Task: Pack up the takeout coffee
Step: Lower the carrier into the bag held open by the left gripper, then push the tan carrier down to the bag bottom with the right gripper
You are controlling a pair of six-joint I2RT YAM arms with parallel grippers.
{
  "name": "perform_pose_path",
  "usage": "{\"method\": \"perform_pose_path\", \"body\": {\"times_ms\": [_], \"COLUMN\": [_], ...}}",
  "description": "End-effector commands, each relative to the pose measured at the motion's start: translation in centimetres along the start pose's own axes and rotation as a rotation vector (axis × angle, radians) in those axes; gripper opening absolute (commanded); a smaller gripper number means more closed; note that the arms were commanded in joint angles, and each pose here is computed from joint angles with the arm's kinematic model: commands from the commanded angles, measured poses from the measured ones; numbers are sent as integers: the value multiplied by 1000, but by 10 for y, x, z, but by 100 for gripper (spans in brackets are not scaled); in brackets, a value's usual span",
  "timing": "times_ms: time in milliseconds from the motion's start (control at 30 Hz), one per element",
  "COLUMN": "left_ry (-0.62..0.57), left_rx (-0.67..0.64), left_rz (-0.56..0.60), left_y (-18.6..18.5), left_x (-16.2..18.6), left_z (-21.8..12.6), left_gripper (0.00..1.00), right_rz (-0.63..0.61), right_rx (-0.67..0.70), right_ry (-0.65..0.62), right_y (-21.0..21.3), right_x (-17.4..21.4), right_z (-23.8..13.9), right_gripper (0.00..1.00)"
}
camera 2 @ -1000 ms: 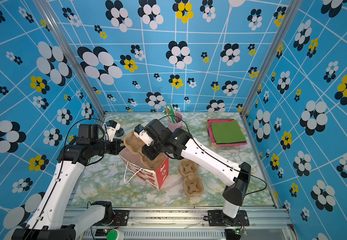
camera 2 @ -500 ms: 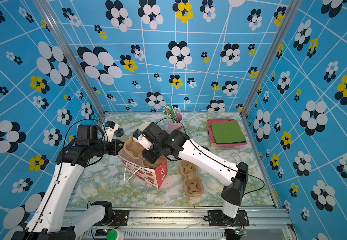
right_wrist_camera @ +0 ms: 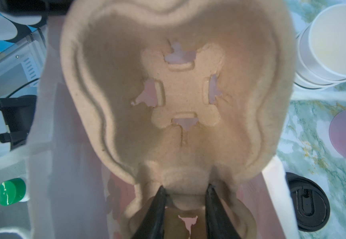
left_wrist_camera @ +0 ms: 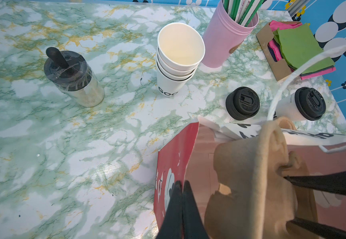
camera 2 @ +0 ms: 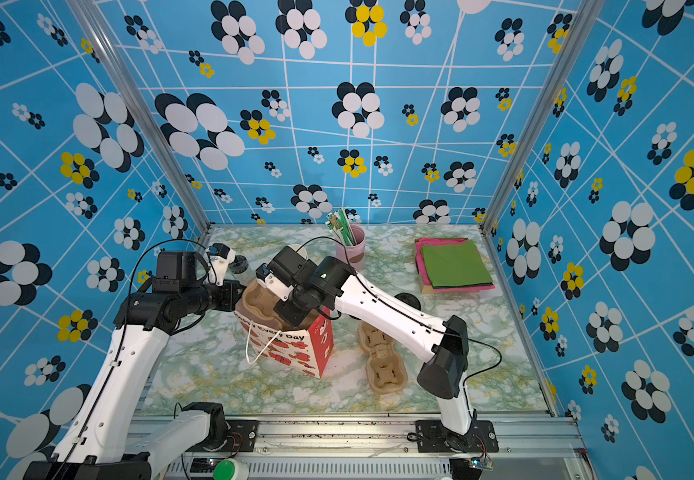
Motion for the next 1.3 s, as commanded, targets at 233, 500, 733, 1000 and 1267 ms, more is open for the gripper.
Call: {"method": "perform_pose_path", "body": {"times_ms": [233,500,733,1000,1267], "left_ry": [-60,-59,-52,-41,-43], "left_rx": [-19,-18,-22,-22,-19], "left_rz": [25,23,26,25,26], "left_y": [1,2,3,4,5], "left_x": [-3,-2,0,2,2], "left_z": [-4,-3,-1,2,3], "left_gripper": [0,0,0,0,0], "right_rz": [-28,-78,-120,-151,-165], "right_rx": [15,27,62,93,116], "right_ry": [150,81,52,21,123], "right_y": [9,21,29,36,34], "right_x": [16,10,9,10,17], "right_z": [11,-9,-18,-23,-5], "right_gripper": [30,30,30,31,32]}}
Point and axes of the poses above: each gripper's point midway between its finger pads, its own z axis out along the fingers, its own y axis along the line the jaws close on, x = y × z, the point moved 10 cm from there along -z, back along the fingers, and after that the axes turned 6 degrees about -z, right-handed, at the moved point
